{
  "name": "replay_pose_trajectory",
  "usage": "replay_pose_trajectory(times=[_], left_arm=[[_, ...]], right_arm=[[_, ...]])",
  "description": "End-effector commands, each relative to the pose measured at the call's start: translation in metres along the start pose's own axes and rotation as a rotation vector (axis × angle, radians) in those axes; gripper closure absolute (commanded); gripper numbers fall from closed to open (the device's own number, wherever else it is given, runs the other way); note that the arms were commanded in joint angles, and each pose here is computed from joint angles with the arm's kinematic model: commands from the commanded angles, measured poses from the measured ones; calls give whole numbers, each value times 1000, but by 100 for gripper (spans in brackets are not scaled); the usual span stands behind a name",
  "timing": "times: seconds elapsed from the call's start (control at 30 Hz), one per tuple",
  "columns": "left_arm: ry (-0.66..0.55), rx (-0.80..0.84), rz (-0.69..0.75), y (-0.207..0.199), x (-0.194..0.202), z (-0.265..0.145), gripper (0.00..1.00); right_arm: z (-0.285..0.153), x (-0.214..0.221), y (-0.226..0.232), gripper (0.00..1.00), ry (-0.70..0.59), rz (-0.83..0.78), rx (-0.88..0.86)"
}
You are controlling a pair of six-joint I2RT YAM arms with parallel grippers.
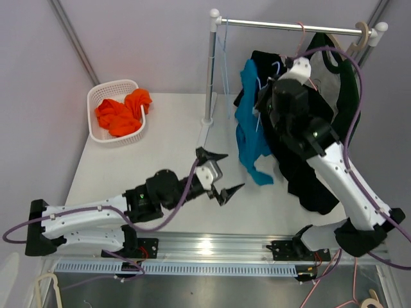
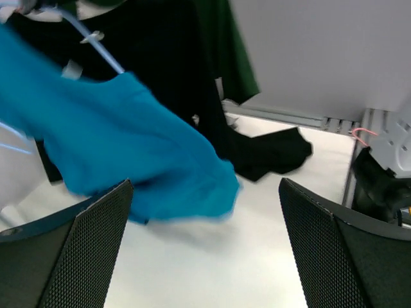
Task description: Remove the t-shirt from the hanger
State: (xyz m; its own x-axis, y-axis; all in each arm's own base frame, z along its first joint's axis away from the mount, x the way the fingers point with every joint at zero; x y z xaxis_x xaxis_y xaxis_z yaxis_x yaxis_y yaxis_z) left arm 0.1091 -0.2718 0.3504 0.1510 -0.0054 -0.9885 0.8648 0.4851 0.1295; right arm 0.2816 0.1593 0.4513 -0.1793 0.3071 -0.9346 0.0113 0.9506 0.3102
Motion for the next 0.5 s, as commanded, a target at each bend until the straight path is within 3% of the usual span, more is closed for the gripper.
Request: replay_pose_trajectory(times=[0.0,0.07,0.1,0.23,0.37,0.47], left_arm=[[-311,-9,14,-13,-30,-16,0],[-304,-13,62,-29,-5,-20,1],[-363,-41,70,-31,-10,-21,0],[-394,-95,85,-45,9,-23,0],[-375,-86,94,-57,21,-16,0],[-339,-192,118,-56,30,-2,1]], right_arm=[[-41,-30,-14,100,-234,336,166],[-48,-21,-21,100,-206,370,225],[-50,-23,-24,100,-218,434,249],[-51,-16,-23,100,-180,453,241],[-49,-14,-17,100,-156,456,207],[-50,-14,-14,100,-139,462,181]])
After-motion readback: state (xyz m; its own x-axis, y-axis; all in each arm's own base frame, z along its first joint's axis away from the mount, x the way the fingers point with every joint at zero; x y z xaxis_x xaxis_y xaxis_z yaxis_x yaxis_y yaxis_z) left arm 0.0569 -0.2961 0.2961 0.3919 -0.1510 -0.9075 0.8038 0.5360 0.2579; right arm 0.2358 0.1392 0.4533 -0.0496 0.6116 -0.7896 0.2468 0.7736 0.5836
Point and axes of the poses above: each gripper's point midway between its finger pads, its own z axis out along the fingers, its own y axis along the line the jaws close on, x = y × z, the point moved 9 cm from there along -z, back along the fingers, and after that the axes turned 1 degree about -z, right-handed, at the moved point
